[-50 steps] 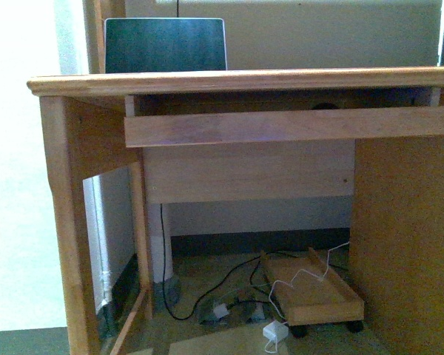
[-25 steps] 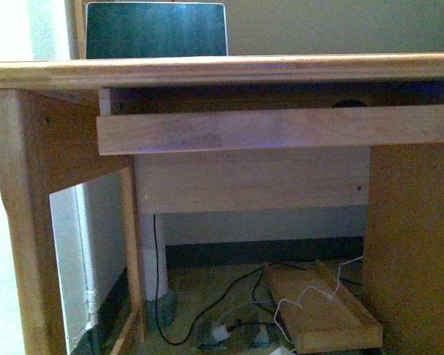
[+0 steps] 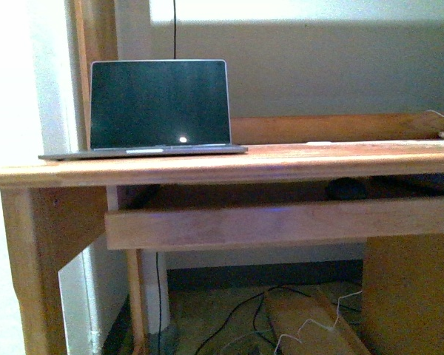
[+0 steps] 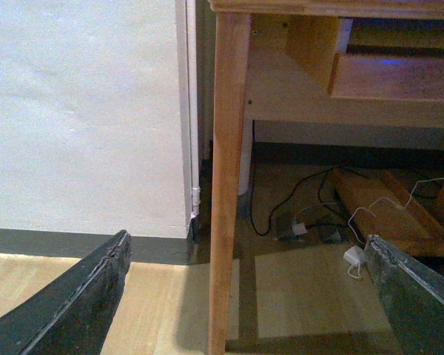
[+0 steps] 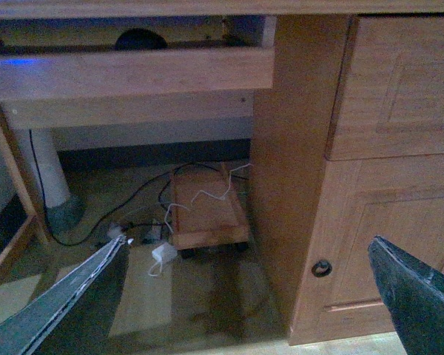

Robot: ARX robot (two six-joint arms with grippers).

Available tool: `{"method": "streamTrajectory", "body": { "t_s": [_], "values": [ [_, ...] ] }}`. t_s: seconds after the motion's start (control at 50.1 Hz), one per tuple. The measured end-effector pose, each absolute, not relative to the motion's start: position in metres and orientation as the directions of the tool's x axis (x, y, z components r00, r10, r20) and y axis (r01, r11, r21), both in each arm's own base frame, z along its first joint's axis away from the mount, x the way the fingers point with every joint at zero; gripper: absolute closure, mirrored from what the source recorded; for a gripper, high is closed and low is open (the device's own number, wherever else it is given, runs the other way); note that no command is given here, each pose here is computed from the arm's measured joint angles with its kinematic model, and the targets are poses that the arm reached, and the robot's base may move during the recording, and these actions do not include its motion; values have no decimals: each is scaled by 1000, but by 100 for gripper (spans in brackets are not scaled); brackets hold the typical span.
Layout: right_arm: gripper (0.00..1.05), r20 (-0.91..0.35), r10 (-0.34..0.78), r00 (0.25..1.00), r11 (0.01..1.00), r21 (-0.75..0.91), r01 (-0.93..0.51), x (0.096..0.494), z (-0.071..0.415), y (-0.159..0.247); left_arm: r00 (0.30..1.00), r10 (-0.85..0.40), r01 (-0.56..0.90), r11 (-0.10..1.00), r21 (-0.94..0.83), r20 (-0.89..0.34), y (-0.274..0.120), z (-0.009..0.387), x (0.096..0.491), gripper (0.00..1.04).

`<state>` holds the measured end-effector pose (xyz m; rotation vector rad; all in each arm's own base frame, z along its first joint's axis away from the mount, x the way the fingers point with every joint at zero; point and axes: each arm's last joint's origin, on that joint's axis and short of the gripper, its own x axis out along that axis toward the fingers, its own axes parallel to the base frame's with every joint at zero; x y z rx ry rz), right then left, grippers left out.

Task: Place mouse

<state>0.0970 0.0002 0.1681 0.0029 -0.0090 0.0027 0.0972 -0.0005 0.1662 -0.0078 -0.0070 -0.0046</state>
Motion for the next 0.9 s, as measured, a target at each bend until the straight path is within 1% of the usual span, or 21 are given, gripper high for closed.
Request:
{"method": "streamTrajectory", "body": {
  "t_s": [0.379, 0.419, 0.439, 0.479, 0.499, 0.559, 0.678, 0.758, 0.798, 0.818, 0.898],
  "values": [
    [7, 9, 3, 1000, 1000, 3, -3, 97, 168, 0, 1000, -5, 5, 1000, -10, 5, -1, 166, 97, 8],
    [7, 9, 3, 1000, 1000, 3, -3, 97, 168, 0, 997, -11, 7, 999, -51, -73, -1, 166, 97, 8],
    [7, 9, 3, 1000, 1000, 3, -3, 97, 168, 0, 988, -13, 0, 996, -85, -156, -1, 166, 99, 8],
    [7, 9, 3, 1000, 1000, 3, -3, 97, 168, 0, 968, -28, 0, 994, -111, -249, -2, 165, 104, 8],
    [7, 9, 3, 1000, 1000, 3, -3, 97, 168, 0, 962, -42, 10, 993, -119, -271, -2, 164, 106, 8],
    [7, 9, 2, 1000, 1000, 3, -2, 97, 168, 0, 950, -66, 28, 991, -128, -306, -2, 163, 113, 8],
    [7, 9, 3, 1000, 1000, 3, -3, 97, 168, 0, 942, -107, 81, 992, -94, -319, -1, 164, 131, 8],
    [7, 9, 3, 1000, 1000, 3, -3, 97, 168, 0, 945, -119, 130, 991, 17, -304, 2, 166, 153, 8],
    [7, 9, 3, 1000, 1000, 3, -3, 97, 168, 0, 953, -112, 154, 979, 131, -283, 5, 169, 171, 8],
    [7, 9, 3, 1000, 1000, 3, -3, 97, 168, 0, 955, -112, 160, 974, 160, -273, 6, 170, 177, 8],
    [7, 9, 3, 1000, 1000, 3, -3, 97, 168, 0, 965, -118, 203, 903, 379, -234, 7, 171, 211, 8]
  ]
}}
